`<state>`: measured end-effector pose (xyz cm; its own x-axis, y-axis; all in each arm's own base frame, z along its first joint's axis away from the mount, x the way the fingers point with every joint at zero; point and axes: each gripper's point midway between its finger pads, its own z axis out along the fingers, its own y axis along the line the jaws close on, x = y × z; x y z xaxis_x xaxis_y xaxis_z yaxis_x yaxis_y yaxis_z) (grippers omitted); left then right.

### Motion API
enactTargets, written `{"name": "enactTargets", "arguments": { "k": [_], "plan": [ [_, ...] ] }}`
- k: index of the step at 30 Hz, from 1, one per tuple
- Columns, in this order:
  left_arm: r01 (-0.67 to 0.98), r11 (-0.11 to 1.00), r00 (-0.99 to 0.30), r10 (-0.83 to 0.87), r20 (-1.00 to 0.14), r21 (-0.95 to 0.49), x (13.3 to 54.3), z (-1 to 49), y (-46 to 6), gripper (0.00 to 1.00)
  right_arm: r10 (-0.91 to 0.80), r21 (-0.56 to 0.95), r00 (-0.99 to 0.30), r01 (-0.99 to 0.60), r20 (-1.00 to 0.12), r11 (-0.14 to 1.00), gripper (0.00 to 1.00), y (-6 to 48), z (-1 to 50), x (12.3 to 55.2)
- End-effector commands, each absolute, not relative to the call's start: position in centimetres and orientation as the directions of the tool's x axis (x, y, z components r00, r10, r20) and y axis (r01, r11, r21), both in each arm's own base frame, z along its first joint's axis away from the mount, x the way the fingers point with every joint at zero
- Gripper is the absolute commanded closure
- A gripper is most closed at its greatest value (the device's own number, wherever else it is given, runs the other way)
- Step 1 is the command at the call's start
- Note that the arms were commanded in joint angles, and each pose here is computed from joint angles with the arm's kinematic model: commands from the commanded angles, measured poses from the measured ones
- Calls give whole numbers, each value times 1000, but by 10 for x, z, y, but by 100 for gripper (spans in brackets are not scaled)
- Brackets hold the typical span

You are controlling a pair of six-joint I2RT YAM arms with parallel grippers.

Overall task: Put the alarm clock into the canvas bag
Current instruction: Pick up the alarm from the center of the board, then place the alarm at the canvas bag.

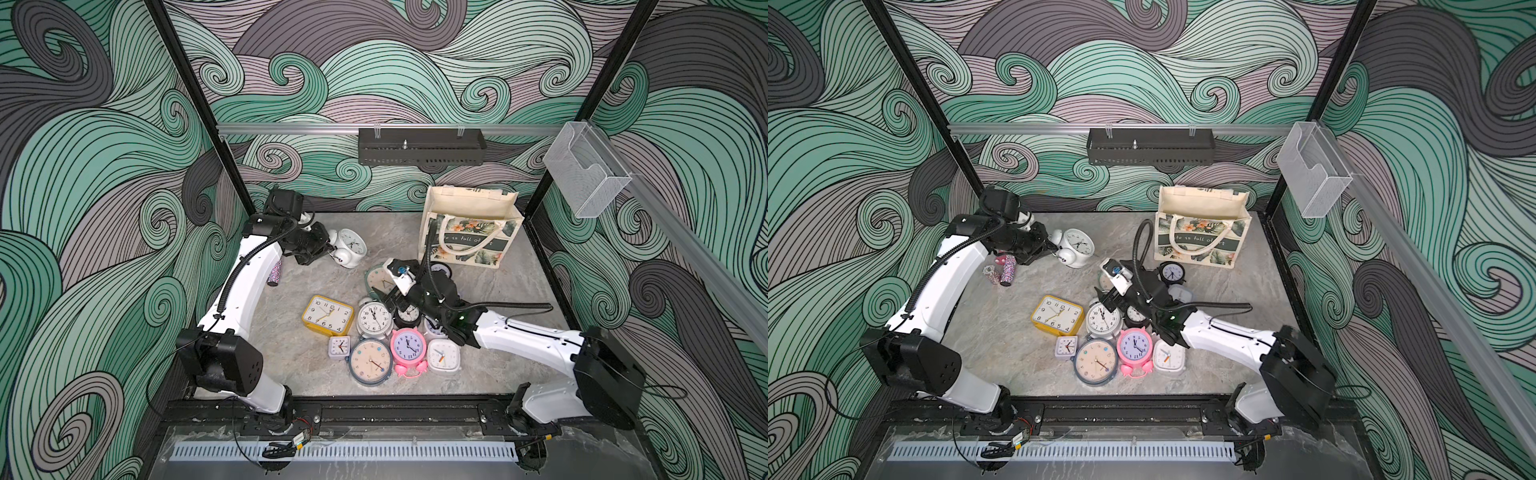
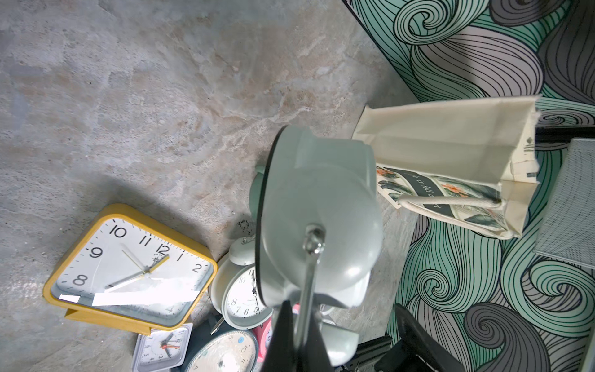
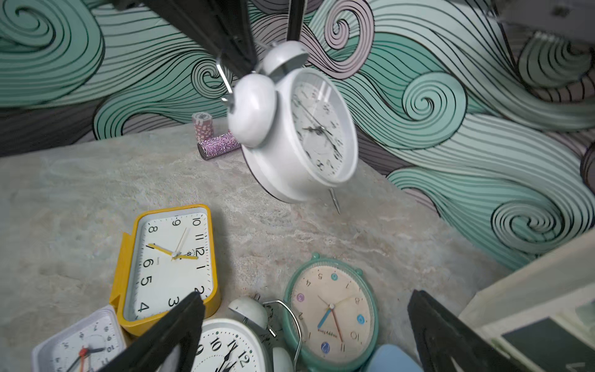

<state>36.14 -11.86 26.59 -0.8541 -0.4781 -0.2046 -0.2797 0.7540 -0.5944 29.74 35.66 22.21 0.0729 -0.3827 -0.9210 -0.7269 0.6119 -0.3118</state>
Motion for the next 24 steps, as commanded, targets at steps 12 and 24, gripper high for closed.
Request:
{"name": "enactTargets", "arguments": {
  "k": [12,24],
  "plan": [
    [-211,729,-880,-432,-198,-651,343,296,-145,100,-542,-678,407,-470,-735,566,1,411,245,328],
    [-248,697,-877,-457,-149,-673,337,295,-149,100,-626,-745,404,-372,-667,554,15,417,240,343]
  ]
}}
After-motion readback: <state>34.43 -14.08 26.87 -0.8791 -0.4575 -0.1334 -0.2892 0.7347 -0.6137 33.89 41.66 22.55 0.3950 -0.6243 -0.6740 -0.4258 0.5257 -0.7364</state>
